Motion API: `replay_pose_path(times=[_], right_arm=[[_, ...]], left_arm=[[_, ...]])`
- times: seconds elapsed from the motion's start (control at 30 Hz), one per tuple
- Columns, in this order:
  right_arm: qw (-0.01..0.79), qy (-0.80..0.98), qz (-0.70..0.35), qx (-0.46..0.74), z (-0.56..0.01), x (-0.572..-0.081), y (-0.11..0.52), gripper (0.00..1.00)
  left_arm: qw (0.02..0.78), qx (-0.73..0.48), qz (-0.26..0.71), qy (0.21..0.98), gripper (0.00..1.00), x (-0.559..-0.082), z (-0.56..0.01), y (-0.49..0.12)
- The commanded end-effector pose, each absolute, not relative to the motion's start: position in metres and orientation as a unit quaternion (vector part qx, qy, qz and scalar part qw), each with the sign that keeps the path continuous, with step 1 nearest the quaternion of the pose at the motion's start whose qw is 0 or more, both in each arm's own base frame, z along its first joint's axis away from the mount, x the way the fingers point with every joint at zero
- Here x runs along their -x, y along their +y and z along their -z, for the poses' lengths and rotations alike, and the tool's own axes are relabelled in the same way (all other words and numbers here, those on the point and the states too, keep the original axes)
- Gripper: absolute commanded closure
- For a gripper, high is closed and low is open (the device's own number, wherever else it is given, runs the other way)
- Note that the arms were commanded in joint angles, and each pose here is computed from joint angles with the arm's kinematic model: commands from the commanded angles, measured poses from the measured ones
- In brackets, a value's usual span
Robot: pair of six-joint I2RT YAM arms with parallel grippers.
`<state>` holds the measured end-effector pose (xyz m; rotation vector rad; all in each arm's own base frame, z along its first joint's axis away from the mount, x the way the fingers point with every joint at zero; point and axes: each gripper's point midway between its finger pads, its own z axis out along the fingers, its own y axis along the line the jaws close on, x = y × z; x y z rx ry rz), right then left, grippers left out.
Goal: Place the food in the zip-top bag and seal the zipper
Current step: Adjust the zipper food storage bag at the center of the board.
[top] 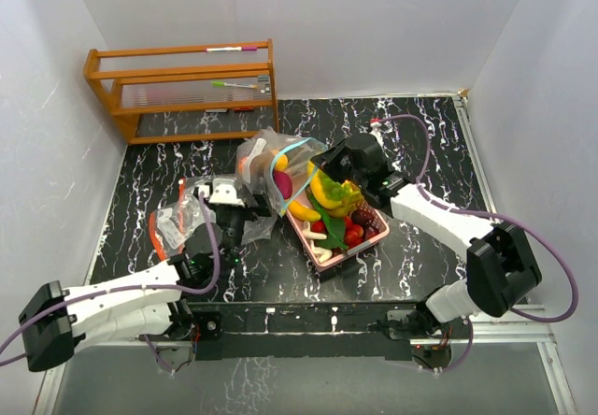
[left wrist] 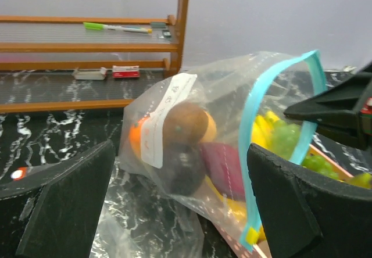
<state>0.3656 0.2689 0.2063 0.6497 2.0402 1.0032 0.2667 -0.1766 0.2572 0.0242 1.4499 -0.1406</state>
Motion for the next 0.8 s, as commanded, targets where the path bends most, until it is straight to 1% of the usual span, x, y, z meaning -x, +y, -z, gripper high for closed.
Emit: replay_pose_path(times=[0.0, 0.03, 0.1, 0.17, 0.3, 0.47, 0.63, 0.77], right_arm=[[0.412, 0.768, -0.411, -0.267, -0.237, -0.383, 0.26, 0.92], [0.412, 0.768, -0.41, -0.267, -0.236, -0.385, 0.259, 0.92], [0.408, 0.771, -0.41, -0.269, -0.233, -0.386, 0.257, 0.92], [0.403, 0.772, -0.41, -0.272, -0.228, -0.386, 0.256, 0.92], [0.398, 0.77, -0.418, -0.272, -0.229, -0.387, 0.257, 0.92], [0.398, 0.765, -0.428, -0.268, -0.238, -0.385, 0.259, 0.92], [0.403, 0.761, -0.433, -0.268, -0.246, -0.384, 0.257, 0.92], [0.405, 0.758, -0.436, -0.267, -0.251, -0.382, 0.257, 0.92]], left_arm=[[0.699, -0.022, 0.152, 0.698, 0.07, -0.251, -0.246, -0.191], [0.683, -0.021, 0.171, 0.71, 0.07, -0.244, -0.24, -0.192], [0.654, 0.018, 0.218, 0.724, 0.08, -0.235, -0.232, -0.192], [0.618, 0.052, 0.253, 0.743, 0.09, -0.225, -0.213, -0.191], [0.566, 0.123, 0.329, 0.746, 0.1, -0.214, -0.194, -0.197], [0.517, 0.197, 0.385, 0.738, 0.09, -0.213, -0.182, -0.207], [0.455, 0.271, 0.407, 0.744, 0.09, -0.215, -0.154, -0.21], [0.416, 0.352, 0.449, 0.708, 0.06, -0.22, -0.143, -0.202]])
